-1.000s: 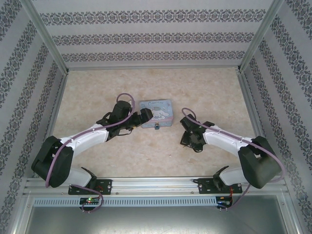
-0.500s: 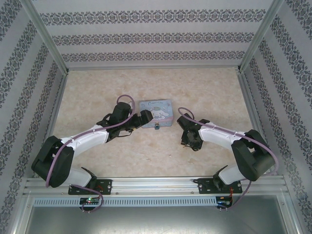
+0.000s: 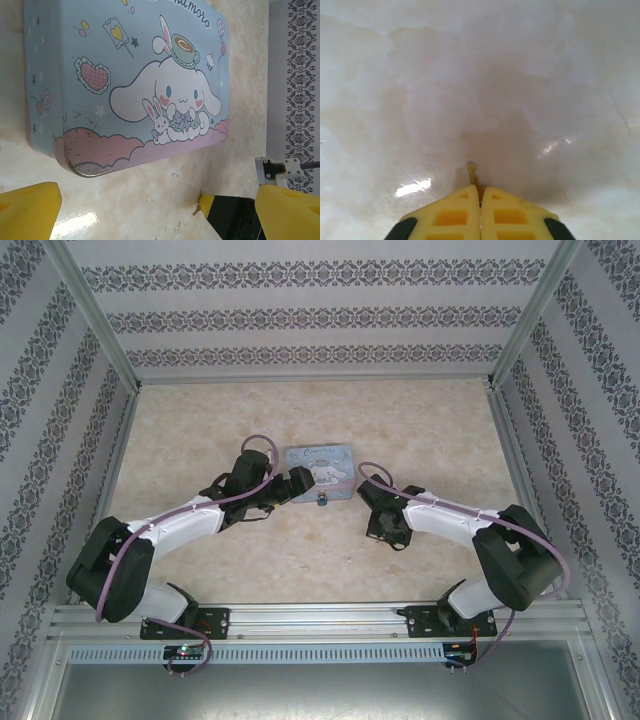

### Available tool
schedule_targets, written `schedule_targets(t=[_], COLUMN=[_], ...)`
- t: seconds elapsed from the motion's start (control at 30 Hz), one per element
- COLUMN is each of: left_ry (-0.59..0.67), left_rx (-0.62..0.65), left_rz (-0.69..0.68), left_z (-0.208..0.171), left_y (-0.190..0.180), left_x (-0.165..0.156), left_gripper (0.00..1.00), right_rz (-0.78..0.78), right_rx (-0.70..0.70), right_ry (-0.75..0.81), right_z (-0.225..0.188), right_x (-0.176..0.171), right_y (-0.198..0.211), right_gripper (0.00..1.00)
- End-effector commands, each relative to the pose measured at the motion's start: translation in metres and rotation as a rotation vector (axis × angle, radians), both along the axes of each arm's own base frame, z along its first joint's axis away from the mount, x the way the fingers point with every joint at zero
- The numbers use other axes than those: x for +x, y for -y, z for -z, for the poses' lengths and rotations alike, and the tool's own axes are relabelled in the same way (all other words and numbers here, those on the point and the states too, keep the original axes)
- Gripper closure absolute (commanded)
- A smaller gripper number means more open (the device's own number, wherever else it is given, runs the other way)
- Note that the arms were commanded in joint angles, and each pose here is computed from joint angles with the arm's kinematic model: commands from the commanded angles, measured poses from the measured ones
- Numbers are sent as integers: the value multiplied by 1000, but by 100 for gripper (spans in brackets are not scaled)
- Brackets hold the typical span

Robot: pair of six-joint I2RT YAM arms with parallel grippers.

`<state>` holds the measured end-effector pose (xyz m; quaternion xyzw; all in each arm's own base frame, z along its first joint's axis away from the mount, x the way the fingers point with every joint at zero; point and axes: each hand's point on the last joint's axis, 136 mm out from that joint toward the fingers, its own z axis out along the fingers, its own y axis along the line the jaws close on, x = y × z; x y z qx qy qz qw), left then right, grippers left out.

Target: Unlock a padlock with a key

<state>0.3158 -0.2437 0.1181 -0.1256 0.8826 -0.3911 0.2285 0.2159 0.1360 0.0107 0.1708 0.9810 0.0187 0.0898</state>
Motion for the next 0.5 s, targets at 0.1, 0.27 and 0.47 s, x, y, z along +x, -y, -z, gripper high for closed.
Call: schedule_targets(t=[0.1,0.27,0.47], left_ry=[4,-4,-14], left_rx=[-53,-57,-54], left_rz=[39,73,82], left_z=[-14,-19,-19], left_y=[15,21,26], left_x=[1,0,1], left_gripper=[1,1,1], right_rz=[-46,-79,-57], right_rx=[129,216,283], right_ry=[-31,75,163], right_z=[15,-17,-46], right_x=[-6,7,14], right_y=[-16,-22,-21], right_gripper=[100,100,100])
